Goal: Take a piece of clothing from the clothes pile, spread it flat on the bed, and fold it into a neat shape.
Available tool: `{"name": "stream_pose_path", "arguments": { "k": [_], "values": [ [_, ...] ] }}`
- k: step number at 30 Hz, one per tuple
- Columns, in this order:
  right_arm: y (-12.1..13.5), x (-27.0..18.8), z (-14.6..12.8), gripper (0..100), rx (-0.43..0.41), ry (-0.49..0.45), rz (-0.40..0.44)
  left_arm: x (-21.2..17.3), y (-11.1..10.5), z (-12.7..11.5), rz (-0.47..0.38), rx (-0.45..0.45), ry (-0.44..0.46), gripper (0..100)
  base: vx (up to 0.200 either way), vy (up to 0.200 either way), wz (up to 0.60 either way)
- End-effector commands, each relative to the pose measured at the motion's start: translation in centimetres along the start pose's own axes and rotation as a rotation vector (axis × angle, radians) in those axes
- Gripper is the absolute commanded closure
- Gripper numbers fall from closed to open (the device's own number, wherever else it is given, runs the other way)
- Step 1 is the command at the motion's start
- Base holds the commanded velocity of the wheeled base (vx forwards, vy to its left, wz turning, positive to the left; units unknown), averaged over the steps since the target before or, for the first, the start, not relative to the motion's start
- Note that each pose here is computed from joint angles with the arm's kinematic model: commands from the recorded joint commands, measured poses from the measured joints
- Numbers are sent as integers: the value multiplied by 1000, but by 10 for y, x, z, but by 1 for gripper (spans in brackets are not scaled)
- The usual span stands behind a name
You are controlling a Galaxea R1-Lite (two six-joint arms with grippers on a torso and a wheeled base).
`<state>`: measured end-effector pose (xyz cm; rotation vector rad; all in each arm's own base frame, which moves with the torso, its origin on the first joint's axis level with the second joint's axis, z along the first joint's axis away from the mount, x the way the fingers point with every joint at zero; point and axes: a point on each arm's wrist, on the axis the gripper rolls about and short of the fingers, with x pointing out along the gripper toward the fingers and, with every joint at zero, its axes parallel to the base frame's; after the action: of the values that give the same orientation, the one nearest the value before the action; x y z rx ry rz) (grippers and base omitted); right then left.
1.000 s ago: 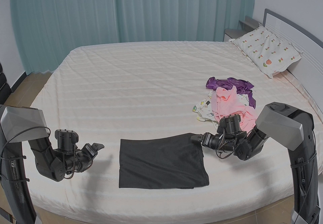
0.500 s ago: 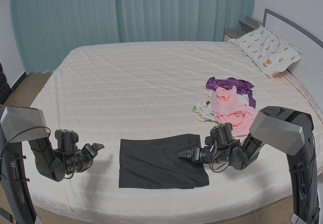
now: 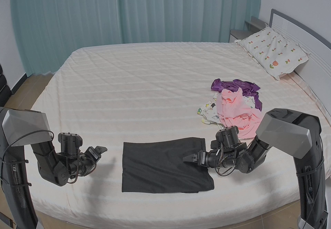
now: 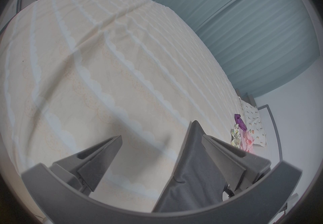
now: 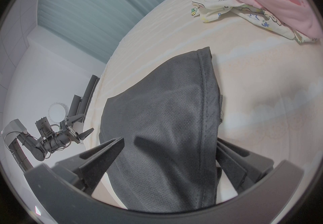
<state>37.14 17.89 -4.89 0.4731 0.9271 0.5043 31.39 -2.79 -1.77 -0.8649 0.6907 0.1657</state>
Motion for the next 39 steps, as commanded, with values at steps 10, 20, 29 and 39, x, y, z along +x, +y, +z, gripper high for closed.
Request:
{"name": "stream_pose_path", "arguments": {
  "k": [10,20,29,39],
  "values": [
    [-1,2,-2,0,-1,5,-1,1,0,0,-2,-7,-2,0,0,160,0],
    [-2,3,-3,0,-2,9,-3,1,0,0,-2,-7,-2,0,0,0,0],
    [-4,2,-7,100,-51,23,-1,1,0,0,-2,-7,-2,0,0,0,0],
    [-10,-5,-9,100,-65,40,30,1,0,1,-3,-8,-3,0,0,0,0]
  ]
}}
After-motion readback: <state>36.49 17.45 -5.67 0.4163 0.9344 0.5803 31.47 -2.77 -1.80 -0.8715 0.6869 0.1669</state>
